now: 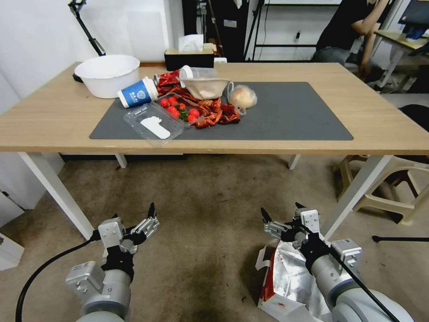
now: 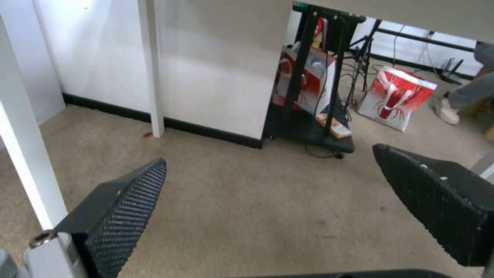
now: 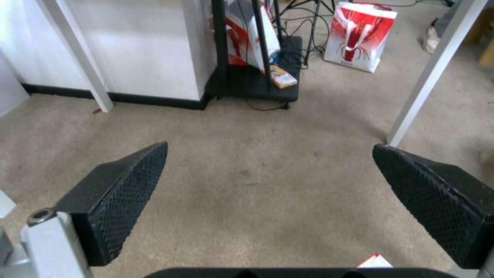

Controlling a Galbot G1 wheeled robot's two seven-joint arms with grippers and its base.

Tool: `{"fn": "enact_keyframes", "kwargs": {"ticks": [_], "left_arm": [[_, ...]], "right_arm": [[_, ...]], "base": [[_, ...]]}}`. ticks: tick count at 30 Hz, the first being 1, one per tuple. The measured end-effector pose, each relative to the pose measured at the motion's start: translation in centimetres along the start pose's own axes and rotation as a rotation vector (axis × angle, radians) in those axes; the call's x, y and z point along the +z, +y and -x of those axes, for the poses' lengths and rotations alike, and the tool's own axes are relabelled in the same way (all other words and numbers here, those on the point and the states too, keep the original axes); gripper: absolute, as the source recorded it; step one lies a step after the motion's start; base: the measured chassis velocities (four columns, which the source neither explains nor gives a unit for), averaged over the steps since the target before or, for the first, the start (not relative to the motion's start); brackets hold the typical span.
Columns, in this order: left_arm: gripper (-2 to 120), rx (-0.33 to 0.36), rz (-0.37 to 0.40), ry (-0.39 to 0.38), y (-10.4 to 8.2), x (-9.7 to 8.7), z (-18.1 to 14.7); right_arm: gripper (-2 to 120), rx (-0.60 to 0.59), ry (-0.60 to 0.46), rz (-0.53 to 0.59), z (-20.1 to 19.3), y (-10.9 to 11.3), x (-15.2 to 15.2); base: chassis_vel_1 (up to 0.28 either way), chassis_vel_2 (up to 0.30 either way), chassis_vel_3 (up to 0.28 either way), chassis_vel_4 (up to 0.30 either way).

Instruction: Pick up the food delivery bag from the floor and place it on the table.

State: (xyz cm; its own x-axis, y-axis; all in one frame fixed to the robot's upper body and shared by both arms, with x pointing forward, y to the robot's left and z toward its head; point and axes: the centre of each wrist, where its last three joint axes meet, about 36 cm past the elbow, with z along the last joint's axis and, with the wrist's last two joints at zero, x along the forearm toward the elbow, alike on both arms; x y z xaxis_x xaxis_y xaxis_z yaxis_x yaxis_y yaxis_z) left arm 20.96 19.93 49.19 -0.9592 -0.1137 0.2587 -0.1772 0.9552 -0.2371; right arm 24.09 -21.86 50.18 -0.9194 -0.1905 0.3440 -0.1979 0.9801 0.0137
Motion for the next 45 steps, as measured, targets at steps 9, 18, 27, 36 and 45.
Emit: {"fn": "enact_keyframes", "kwargs": {"ticks": [9,18,27,36,45], "left_arm": [[100,-0.003,0.002,0.000,0.06,-0.02,-0.05],[100,-0.001,0.004,0.003,0.02,0.01,-0.13],[100,0.000,0.005,0.004,0.02,0.00,-0.20],[100,0.000,0.005,0.004,0.01,0.03,-0.22],[100,0.000,0.007,0.005,0.03,0.13,-0.14]], "right_arm": [[100,-0.004,0.002,0.010,-0.13,0.08,-0.15],[100,-0.001,0.004,0.009,-0.15,0.12,-0.10],[100,0.000,0.008,0.005,-0.08,0.17,0.03],[100,0.000,0.010,0.002,-0.02,0.17,0.11],[100,0.001,0.012,0.003,0.08,0.16,0.19]], "base": [[0.000,0.000,0.000,0.000],[0.000,0.000,0.000,0.000],[0.000,0.000,0.000,0.000],[0.000,0.000,0.000,0.000],[0.000,0.000,0.000,0.000]]}}
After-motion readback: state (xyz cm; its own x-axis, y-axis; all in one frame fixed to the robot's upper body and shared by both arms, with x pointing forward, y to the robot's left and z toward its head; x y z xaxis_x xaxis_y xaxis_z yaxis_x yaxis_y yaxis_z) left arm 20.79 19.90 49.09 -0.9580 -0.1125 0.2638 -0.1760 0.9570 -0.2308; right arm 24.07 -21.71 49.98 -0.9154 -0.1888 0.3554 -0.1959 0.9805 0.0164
